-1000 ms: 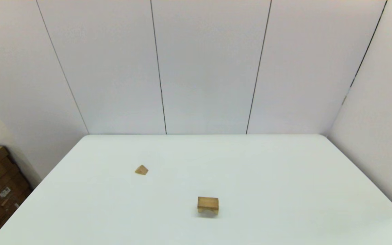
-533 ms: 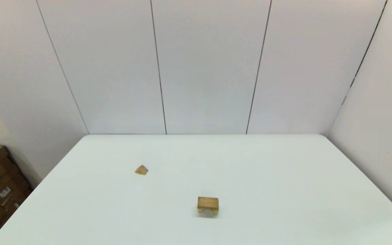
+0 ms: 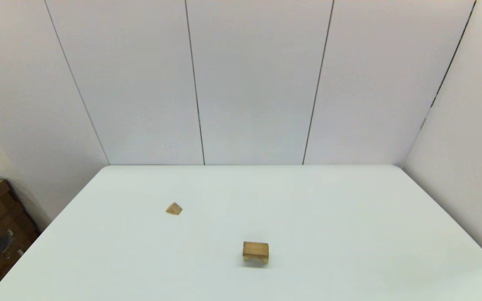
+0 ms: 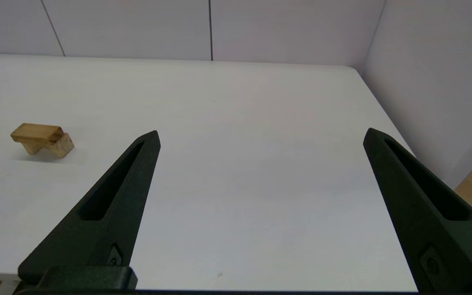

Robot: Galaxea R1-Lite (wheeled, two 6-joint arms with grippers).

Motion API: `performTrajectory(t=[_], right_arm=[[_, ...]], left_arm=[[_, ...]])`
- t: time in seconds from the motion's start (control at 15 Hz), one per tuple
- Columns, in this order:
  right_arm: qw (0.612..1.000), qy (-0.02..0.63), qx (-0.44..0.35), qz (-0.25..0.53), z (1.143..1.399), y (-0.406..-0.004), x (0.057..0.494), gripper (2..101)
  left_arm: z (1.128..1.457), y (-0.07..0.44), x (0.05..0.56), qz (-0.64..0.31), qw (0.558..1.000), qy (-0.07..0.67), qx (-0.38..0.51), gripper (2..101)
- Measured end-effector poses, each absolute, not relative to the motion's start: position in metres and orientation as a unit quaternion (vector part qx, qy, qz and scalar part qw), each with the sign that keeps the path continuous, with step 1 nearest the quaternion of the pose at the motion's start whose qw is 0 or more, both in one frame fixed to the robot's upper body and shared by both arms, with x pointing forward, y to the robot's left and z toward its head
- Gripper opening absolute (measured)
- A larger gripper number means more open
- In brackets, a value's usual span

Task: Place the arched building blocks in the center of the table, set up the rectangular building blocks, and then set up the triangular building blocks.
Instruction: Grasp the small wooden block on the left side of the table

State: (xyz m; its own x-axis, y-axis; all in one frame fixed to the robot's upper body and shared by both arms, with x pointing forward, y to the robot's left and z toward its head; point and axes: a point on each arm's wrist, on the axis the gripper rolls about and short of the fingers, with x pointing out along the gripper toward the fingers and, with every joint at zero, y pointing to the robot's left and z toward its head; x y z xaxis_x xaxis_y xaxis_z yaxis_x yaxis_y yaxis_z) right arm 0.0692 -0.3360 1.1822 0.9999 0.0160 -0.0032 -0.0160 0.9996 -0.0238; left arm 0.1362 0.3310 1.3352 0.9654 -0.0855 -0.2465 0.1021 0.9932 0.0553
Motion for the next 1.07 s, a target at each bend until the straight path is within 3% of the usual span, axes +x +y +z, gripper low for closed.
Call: performTrajectory(t=[0.33,1.07], right_arm=[[1.0,0.002,-0.012,0.008,1.182,-0.336,0.069,98.0],[1.0,0.002,-0.012,0.008,1.182,-0.336,0.069,98.0]], left_arm=[[1.345,0.328,0.235,-0.059,0.97,0.223,0.069,97.8],[1.289,0.319,0.408,-0.095,0.919,0.377,0.071,97.8]])
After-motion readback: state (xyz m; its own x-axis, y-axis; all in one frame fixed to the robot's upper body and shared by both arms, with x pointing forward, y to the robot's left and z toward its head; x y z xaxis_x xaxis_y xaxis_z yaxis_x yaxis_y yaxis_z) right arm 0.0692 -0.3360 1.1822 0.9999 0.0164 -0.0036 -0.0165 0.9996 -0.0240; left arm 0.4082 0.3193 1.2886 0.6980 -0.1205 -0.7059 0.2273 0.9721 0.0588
